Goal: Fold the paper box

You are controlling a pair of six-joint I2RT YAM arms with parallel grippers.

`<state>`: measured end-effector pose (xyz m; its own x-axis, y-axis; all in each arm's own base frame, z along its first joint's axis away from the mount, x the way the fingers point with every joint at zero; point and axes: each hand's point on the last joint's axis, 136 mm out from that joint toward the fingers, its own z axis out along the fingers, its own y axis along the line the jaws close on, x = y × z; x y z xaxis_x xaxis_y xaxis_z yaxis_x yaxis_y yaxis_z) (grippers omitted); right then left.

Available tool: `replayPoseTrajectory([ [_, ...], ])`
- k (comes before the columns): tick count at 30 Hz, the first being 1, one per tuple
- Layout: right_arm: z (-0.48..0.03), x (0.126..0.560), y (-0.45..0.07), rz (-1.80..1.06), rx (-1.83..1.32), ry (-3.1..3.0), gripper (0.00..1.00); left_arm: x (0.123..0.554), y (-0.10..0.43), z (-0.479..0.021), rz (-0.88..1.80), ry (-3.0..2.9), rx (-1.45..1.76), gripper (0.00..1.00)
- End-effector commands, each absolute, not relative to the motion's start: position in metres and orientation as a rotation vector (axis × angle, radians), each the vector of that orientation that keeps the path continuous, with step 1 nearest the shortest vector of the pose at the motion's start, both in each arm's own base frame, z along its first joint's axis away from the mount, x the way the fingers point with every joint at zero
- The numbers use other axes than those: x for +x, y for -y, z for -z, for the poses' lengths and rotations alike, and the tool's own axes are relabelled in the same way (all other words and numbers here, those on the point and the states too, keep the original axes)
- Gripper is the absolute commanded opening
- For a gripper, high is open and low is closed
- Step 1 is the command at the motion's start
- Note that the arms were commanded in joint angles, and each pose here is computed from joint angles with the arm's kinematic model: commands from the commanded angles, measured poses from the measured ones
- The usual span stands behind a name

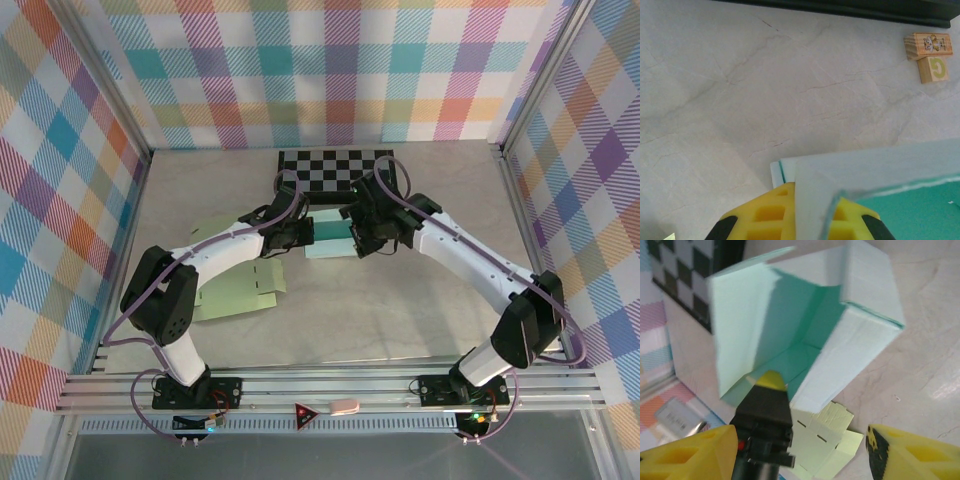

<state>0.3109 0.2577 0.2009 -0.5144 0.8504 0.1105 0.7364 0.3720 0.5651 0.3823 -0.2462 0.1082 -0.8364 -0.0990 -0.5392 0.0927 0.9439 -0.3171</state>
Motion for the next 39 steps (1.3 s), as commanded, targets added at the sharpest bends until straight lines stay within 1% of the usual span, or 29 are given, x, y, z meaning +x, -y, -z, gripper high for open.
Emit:
replayPoseTrajectory([
  [1,-0.221,0.330,-0.268,-0.993,1.580,-2.276,0.68,0.370,0.243,-0.098,0.388,-2.584,0.000,0.00],
  [9,-0.209,0.356,-0.289,-0.987,1.640,-2.303,0.67,0.369,0.243,-0.099,0.355,-2.574,-0.007,0.00],
  [14,-0.195,0.373,-0.296,-0.983,1.659,-2.317,0.60,0.369,0.242,-0.100,0.345,-2.568,-0.010,0.00],
  [20,-0.179,0.371,-0.297,-0.942,1.678,-2.383,0.49,0.368,0.243,-0.103,0.335,-2.557,-0.007,0.00],
  [22,-0.176,0.366,-0.294,-0.915,1.678,-2.398,0.44,0.367,0.243,-0.104,0.330,-2.554,-0.009,0.00],
  [25,-0.169,0.358,-0.290,-0.901,1.693,-2.417,0.33,0.365,0.241,-0.107,0.333,-2.549,-0.029,0.00],
  [27,-0.162,0.352,-0.286,-0.885,1.710,-2.426,0.30,0.364,0.242,-0.111,0.348,-2.536,-0.033,0.01],
  [29,-0.155,0.349,-0.284,-0.883,1.724,-2.433,0.22,0.363,0.242,-0.115,0.356,-2.525,-0.038,0.02],
  [31,-0.152,0.348,-0.282,-0.884,1.728,-2.438,0.19,0.361,0.244,-0.117,0.366,-2.528,-0.035,0.02],
  [33,-0.152,0.348,-0.280,-0.872,1.727,-2.439,0.19,0.360,0.245,-0.120,0.374,-2.521,-0.028,0.03],
  [36,-0.161,0.357,-0.281,-0.925,1.694,-2.420,0.21,0.359,0.246,-0.121,0.377,-2.517,-0.026,0.01],
  [39,-0.184,0.364,-0.282,-0.946,1.629,-2.414,0.25,0.358,0.246,-0.119,0.368,-2.525,-0.021,0.00],
])
